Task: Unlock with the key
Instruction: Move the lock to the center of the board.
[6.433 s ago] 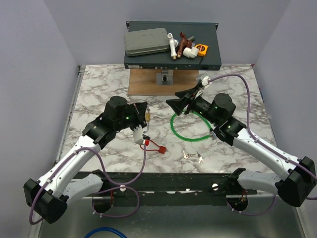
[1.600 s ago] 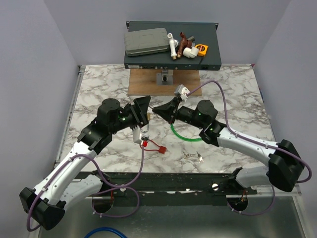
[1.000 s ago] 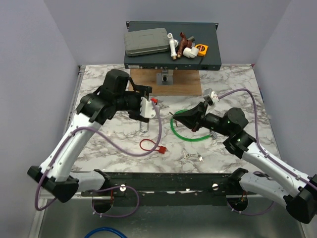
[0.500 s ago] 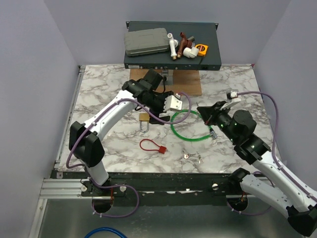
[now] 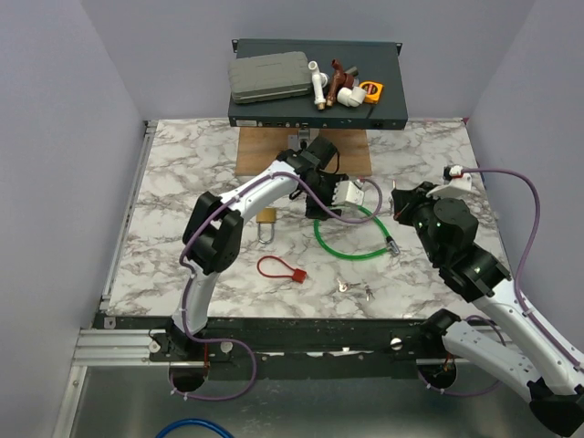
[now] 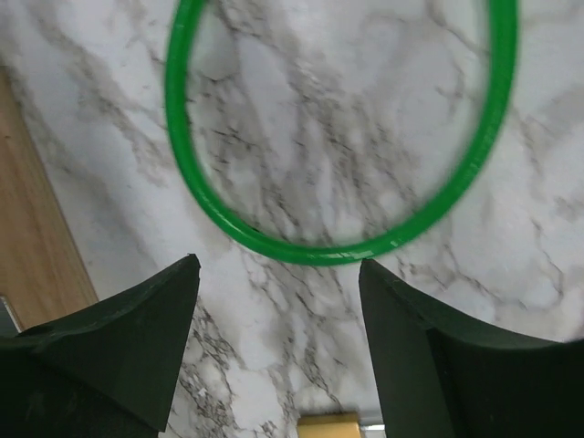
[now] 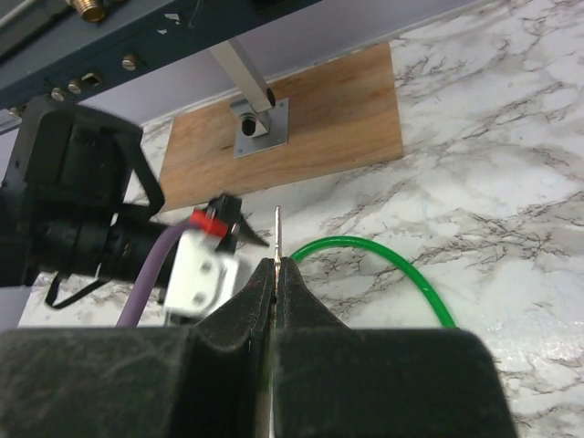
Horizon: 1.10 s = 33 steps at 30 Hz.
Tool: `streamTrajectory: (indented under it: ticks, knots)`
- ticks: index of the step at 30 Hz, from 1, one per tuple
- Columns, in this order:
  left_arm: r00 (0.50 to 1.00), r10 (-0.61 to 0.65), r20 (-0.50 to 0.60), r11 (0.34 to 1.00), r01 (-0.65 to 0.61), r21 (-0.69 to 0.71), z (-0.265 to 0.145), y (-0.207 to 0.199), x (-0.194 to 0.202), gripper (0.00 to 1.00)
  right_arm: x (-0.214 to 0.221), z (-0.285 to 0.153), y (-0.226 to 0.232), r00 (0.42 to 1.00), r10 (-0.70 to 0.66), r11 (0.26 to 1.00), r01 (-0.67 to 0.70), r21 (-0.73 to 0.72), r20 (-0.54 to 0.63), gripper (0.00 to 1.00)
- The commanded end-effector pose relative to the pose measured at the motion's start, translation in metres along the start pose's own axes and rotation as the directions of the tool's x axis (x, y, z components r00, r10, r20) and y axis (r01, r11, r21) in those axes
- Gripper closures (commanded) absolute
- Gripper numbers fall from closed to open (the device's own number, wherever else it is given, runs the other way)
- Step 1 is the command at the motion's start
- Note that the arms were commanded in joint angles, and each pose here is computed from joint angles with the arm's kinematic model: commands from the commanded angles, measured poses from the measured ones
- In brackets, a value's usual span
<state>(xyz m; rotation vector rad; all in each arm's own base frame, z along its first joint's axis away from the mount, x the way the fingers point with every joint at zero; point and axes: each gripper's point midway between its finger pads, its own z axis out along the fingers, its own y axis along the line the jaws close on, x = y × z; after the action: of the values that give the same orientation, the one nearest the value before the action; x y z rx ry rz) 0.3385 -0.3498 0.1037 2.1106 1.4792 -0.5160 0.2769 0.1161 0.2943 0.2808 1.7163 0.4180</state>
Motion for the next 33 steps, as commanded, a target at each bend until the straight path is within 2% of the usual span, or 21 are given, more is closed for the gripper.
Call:
streamTrajectory:
  ticks: [1,5,13,19,28,33]
  knots:
    - [0.974,-0.228,0.002,0.968,0.227,-0.111,0.0,0.034,-0.011,0.33,-0.006,-0.004,-0.005,1.0,0.009,1.0,-0.009,0.029,0.012,0.99]
    - [0.957,-0.289,0.013,0.943,0.287,-0.165,0.009,0.032,-0.008,0.35,-0.004,-0.003,-0.001,1.0,0.008,1.0,-0.008,0.004,0.002,0.99]
    - [0.894,-0.441,-0.08,0.867,0.401,-0.297,0.027,0.04,0.02,0.36,-0.007,-0.006,0.007,1.0,0.025,0.998,-0.024,-0.05,0.018,0.99]
    - [0.852,-0.505,-0.134,0.824,0.43,-0.37,0.034,0.044,0.041,0.36,-0.012,-0.007,0.013,0.999,0.024,0.997,-0.022,-0.079,0.03,0.99]
    - [0.803,-0.566,-0.184,0.798,0.479,-0.366,0.037,0.031,0.054,0.39,-0.009,-0.002,0.021,1.0,0.021,0.994,-0.018,-0.112,0.021,0.99]
    - [0.765,-0.61,-0.206,0.783,0.542,-0.305,0.041,0.011,0.049,0.36,-0.006,0.0,0.024,1.0,0.021,0.992,-0.019,-0.127,0.019,0.99]
